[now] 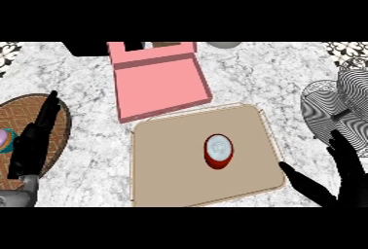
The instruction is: Pick the can from the tray and place it in the tiered basket
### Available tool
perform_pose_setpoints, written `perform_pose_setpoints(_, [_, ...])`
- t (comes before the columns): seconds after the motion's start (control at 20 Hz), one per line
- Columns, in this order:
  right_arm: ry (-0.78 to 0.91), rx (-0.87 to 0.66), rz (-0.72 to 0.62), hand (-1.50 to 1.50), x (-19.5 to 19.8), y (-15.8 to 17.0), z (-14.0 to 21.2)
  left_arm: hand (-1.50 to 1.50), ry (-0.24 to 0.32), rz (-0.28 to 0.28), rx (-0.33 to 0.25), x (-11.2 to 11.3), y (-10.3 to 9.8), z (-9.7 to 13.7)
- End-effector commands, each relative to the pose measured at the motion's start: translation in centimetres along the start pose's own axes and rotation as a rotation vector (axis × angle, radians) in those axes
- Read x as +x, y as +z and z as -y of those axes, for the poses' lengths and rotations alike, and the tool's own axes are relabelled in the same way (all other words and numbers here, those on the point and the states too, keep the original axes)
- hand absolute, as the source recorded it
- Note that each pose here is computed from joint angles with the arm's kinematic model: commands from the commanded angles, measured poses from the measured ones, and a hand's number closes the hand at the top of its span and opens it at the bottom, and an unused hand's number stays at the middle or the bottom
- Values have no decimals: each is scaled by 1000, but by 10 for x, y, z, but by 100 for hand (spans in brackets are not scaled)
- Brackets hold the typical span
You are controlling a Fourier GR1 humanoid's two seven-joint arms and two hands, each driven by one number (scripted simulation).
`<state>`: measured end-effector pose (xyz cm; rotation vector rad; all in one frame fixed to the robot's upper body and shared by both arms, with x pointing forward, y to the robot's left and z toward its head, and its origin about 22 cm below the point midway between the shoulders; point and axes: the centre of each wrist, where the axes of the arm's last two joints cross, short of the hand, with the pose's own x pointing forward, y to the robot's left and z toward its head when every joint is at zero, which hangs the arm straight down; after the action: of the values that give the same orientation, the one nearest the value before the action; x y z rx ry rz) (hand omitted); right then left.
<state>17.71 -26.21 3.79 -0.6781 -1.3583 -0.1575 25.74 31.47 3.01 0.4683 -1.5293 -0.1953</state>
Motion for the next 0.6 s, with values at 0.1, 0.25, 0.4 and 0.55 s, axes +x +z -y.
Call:
perform_pose_setpoints(0.1, [345,195,-74,-150,22,10,20,0,-8,23,-56,9,-5,9])
perform_pose_setpoints(0.25, [419,261,-128,-150,55,20,23,0,-1,19,-64,12,-7,15])
perform_pose_setpoints(0.4, [499,272,-174,-150,92,18,22,0,-3,20,-42,15,-18,18])
perform_pose_setpoints(0.55, [509,249,-233,-150,122,15,9,0,3,34,-62,23,-19,17])
